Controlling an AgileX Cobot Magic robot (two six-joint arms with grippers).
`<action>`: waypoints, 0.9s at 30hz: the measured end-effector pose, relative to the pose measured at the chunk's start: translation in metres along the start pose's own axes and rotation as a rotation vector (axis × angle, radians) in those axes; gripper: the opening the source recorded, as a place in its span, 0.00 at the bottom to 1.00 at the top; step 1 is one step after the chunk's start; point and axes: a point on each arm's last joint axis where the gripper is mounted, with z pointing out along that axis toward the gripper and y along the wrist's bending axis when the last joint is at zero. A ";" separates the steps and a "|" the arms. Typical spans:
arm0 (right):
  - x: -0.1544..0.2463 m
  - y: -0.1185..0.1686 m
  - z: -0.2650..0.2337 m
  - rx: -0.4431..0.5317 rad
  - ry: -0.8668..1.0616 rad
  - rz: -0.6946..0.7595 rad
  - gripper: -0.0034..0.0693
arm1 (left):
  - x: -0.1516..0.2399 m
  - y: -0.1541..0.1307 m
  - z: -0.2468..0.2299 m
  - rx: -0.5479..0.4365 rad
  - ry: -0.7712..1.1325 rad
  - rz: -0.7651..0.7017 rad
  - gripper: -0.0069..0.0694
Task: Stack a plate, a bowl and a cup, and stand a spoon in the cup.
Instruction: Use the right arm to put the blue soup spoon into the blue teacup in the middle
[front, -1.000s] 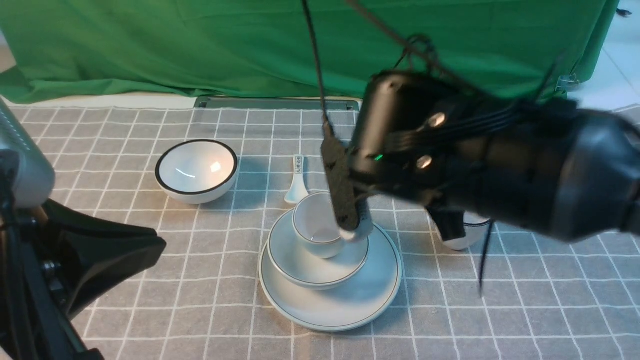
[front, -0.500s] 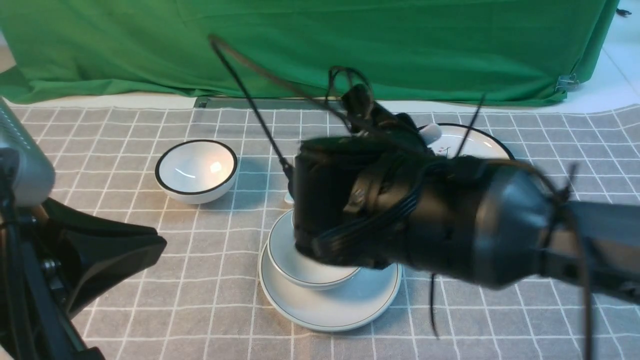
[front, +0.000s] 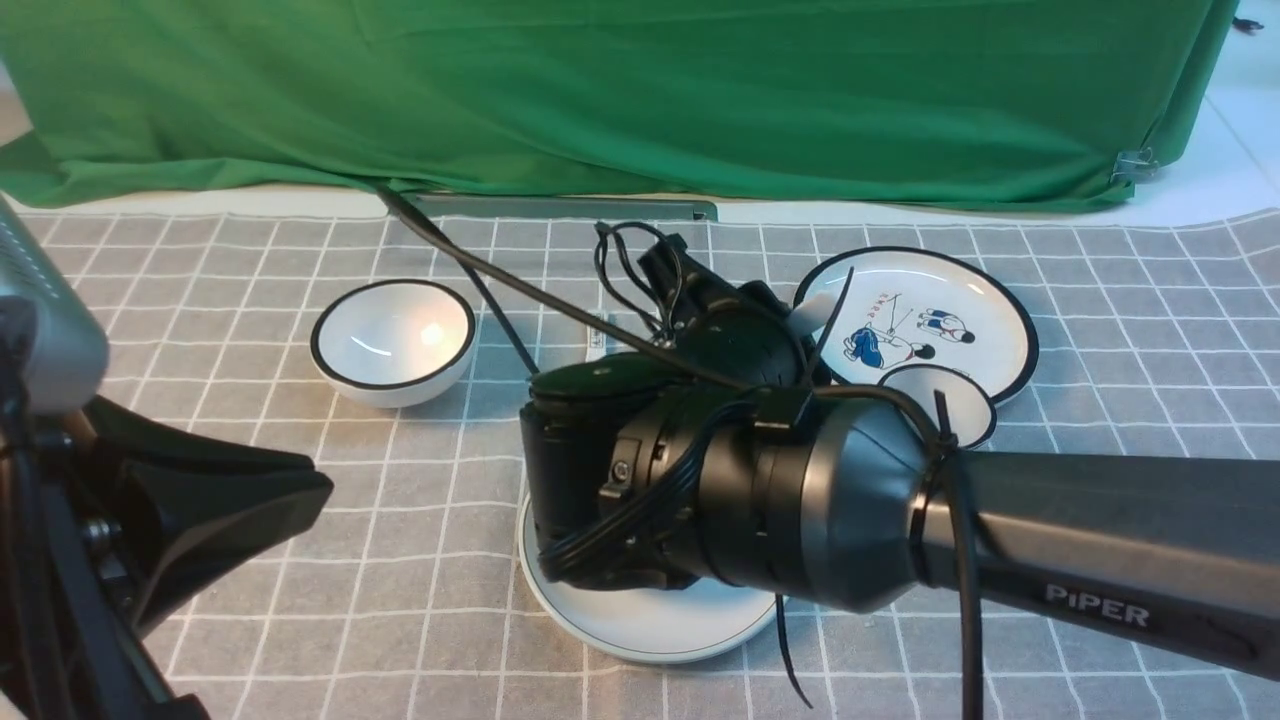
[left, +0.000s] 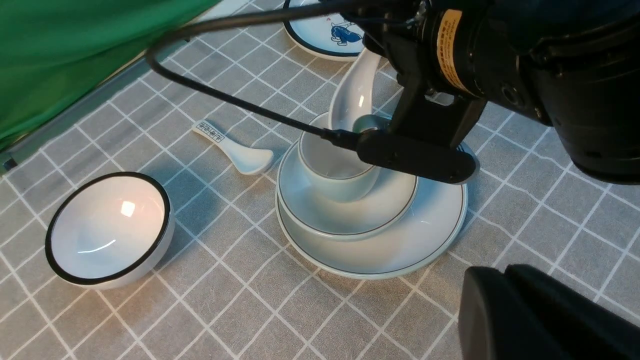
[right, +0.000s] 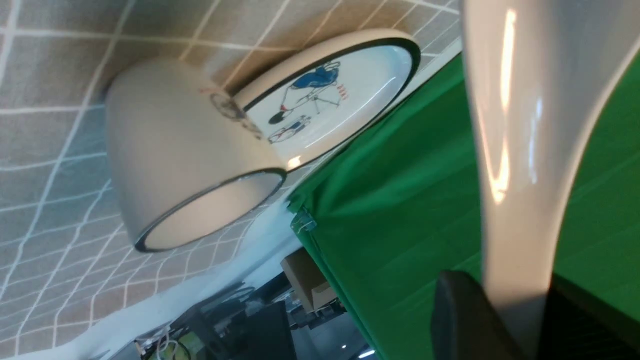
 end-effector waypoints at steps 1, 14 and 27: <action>0.000 -0.001 -0.001 0.002 -0.001 0.003 0.29 | 0.000 0.000 0.000 0.000 0.000 0.000 0.10; -0.014 0.004 0.000 -0.014 -0.011 0.011 0.29 | 0.000 0.000 0.000 0.000 0.000 0.000 0.10; -0.017 0.005 0.002 -0.021 -0.009 0.173 0.64 | 0.000 0.000 0.000 0.000 0.000 0.000 0.10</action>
